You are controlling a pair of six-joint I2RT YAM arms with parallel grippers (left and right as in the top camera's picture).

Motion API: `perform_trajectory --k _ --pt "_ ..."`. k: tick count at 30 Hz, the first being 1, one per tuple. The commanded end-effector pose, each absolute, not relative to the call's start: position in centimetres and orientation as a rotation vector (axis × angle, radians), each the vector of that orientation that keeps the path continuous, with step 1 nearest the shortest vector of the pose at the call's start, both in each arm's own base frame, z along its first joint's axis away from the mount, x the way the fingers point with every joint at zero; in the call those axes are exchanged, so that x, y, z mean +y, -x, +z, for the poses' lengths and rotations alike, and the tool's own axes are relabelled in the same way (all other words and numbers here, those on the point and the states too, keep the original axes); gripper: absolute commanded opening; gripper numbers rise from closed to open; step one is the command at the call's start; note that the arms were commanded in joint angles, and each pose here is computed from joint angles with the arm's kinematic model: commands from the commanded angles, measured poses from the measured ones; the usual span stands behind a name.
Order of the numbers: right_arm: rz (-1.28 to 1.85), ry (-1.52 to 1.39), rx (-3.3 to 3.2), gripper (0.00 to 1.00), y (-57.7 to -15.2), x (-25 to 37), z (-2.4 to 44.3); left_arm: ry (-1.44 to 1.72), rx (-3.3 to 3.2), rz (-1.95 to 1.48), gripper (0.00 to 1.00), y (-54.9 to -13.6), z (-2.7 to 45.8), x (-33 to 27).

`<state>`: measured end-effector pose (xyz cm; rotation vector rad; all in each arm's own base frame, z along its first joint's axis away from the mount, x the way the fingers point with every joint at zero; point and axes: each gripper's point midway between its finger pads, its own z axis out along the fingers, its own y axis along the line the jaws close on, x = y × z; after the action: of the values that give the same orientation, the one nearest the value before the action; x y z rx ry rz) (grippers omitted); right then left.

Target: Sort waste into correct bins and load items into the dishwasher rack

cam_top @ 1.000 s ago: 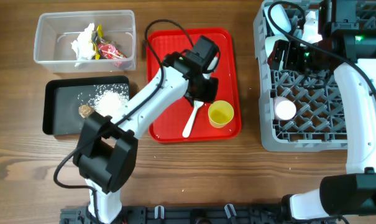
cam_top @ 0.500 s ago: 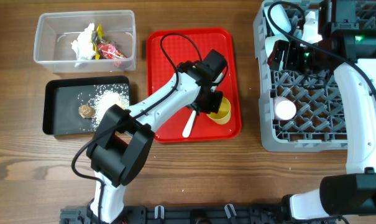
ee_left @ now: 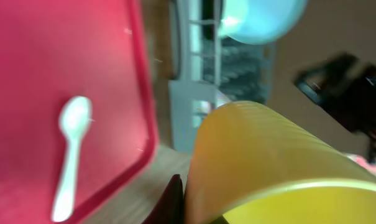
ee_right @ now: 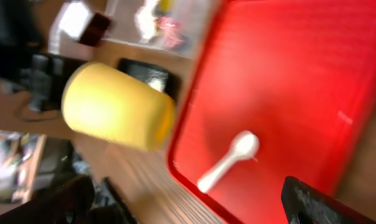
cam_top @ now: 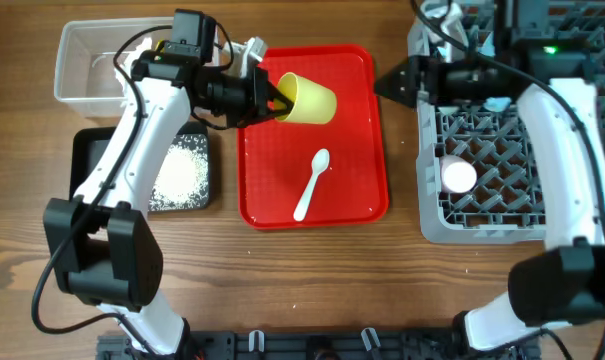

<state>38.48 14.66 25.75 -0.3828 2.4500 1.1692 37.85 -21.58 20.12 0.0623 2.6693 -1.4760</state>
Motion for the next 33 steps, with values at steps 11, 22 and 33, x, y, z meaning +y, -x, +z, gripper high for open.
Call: perform_trajectory --k 11,22,33 --pt "1.983 0.677 1.910 0.94 -38.0 22.0 25.4 -0.227 2.485 -1.699 0.04 -37.7 23.7 -23.9" --pt "2.033 0.778 1.821 0.82 -37.0 24.2 26.4 -0.267 2.419 -1.670 0.04 -39.0 24.6 -25.3" --pt "1.978 0.819 1.814 0.62 -37.6 24.3 26.1 -0.279 2.447 -1.615 0.28 -38.7 23.9 -26.3"
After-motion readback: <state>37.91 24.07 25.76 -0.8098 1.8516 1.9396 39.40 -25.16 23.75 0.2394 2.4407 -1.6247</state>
